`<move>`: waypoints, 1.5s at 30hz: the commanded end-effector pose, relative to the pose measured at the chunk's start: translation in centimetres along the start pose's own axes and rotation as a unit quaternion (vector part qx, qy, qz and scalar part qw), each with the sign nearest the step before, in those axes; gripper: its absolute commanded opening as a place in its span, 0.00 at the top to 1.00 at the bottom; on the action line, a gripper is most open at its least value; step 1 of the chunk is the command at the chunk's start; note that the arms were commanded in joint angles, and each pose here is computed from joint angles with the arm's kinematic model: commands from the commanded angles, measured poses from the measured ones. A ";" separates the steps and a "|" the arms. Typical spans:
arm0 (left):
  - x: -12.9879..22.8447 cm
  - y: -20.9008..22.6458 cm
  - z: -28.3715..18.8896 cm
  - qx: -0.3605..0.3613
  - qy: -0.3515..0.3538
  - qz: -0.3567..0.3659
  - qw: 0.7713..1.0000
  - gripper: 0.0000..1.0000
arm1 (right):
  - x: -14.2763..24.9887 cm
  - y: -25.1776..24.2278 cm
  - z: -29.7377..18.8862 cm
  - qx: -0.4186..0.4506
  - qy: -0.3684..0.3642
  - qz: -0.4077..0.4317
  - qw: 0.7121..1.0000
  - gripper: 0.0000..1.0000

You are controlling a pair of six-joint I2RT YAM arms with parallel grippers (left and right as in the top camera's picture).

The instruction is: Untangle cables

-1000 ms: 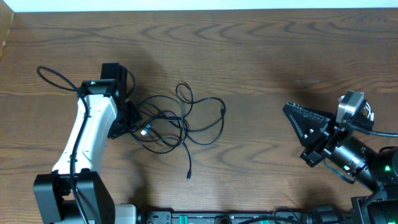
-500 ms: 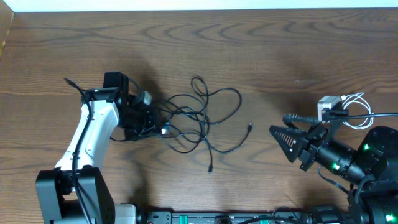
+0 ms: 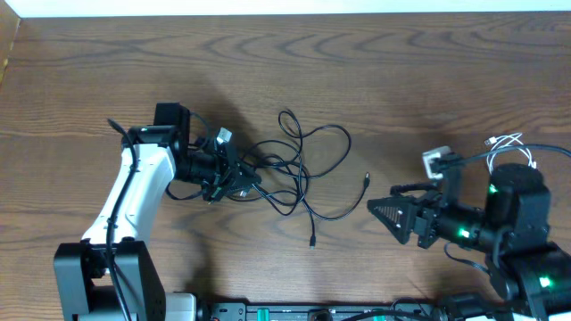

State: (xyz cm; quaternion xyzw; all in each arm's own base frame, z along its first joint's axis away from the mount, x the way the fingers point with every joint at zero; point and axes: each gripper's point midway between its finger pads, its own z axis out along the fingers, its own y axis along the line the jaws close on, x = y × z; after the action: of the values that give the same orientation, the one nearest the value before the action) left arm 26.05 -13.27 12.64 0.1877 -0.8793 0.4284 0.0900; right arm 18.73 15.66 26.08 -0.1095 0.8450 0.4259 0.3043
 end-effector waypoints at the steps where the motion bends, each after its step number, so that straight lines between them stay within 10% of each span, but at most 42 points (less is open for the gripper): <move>1: 1.0 -0.6 0.9 0.005 0.025 -0.101 0.995 0.92 | 1.2 0.1 1.6 -0.015 0.044 -0.025 0.999 0.23; 7: 2.0 -1.0 1.9 -0.009 0.042 -0.165 0.985 0.93 | 2.7 -0.7 4.3 -0.013 0.108 -0.017 0.994 0.23; 16: 0.5 3.8 1.6 -0.148 -0.018 -0.049 0.988 0.92 | 5.7 -3.0 8.7 0.014 0.205 0.012 0.979 0.34; 24: -1.2 12.1 -4.0 -0.414 -0.111 -0.045 0.902 0.89 | 7.9 -4.5 12.3 0.018 0.265 0.031 0.964 0.56; 29: -0.5 13.3 -3.7 -0.425 -0.099 -0.053 0.898 0.83 | 7.9 -4.9 14.6 0.022 0.262 0.047 0.964 0.67; 35: 0.7 13.4 -4.2 -0.434 -0.078 -0.061 0.895 0.50 | 8.4 -8.0 16.0 0.114 0.253 0.080 0.957 0.67; 45: -1.0 7.5 -6.1 -0.375 -0.136 -0.021 0.917 0.50 | 9.1 -10.1 16.8 0.158 0.256 0.097 0.949 0.64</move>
State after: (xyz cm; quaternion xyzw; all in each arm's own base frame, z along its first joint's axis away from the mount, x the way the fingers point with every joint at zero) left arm 23.10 -3.63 9.65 0.2192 -0.9731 0.0183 0.0689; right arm 22.92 23.88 7.49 -0.1109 0.9475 0.2946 0.0558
